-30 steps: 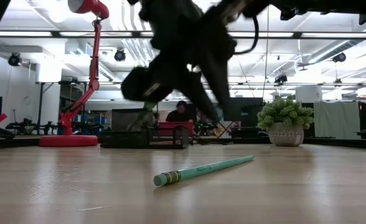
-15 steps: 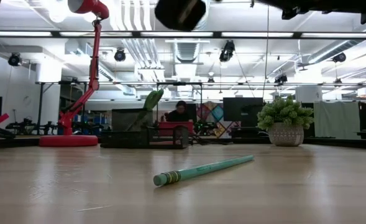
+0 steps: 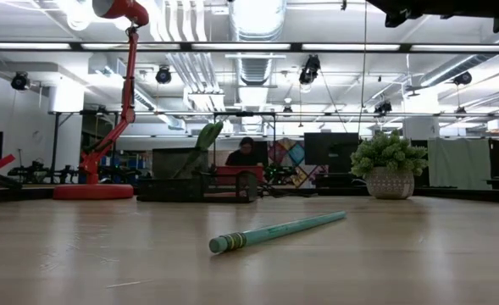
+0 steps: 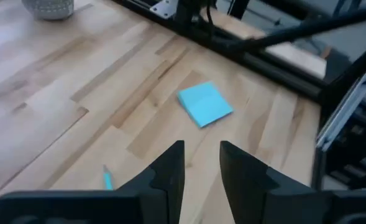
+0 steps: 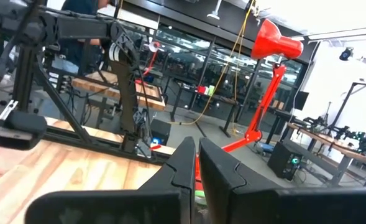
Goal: Pick and place office supplies into organizer
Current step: Put the blue pencil into the black mesh desk organizer
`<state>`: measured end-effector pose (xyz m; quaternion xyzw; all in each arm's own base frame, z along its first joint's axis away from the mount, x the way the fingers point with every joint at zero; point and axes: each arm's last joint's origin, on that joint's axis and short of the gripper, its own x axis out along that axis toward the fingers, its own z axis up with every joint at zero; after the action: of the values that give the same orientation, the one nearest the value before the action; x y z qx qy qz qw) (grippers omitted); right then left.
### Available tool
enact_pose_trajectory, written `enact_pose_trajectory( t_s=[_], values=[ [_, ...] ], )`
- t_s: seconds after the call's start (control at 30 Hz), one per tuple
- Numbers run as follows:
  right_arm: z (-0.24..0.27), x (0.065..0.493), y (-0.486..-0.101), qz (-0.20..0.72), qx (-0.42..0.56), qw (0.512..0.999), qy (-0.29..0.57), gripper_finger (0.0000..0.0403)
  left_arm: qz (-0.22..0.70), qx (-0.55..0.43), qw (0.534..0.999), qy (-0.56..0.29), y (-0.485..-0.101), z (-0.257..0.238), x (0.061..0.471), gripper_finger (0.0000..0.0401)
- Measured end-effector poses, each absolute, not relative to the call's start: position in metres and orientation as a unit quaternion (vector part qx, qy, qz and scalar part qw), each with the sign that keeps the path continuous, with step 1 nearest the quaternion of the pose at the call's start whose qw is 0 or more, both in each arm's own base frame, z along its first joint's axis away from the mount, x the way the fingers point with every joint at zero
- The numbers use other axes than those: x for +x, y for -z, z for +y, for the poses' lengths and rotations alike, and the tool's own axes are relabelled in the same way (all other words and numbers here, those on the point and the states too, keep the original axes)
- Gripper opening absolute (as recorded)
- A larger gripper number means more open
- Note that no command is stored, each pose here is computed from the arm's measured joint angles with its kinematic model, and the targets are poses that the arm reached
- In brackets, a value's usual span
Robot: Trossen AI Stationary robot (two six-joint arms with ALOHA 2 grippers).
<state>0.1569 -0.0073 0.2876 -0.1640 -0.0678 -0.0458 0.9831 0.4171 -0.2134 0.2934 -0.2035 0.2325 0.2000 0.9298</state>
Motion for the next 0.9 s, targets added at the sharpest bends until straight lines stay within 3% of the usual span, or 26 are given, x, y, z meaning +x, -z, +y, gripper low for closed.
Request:
enact_pose_trajectory(
  t_s=[0.3, 0.4, 0.63, 0.9],
  values=[
    [-0.007, 0.157, -0.287, -0.068, -0.156, 0.984, 0.045, 0.0013, 0.222, -0.161, 0.944, -0.183, -0.290, -0.197, 0.431, 0.0086],
    [-0.007, 0.157, -0.287, -0.068, -0.156, 0.984, 0.045, 0.0013, 0.237, -0.188, 0.938, -0.169, -0.289, -0.185, 0.437, 0.0103],
    [-0.007, 0.157, -0.287, -0.064, -0.156, 0.985, 0.045, 0.0013, 0.387, -0.280, 0.861, -0.171, -0.257, -0.158, 0.439, 0.0203],
    [-0.007, 0.157, -0.287, -0.064, -0.157, 0.985, 0.045, 0.0013, 0.447, -0.317, 0.810, -0.208, -0.229, -0.156, 0.433, 0.0217]
  ],
)
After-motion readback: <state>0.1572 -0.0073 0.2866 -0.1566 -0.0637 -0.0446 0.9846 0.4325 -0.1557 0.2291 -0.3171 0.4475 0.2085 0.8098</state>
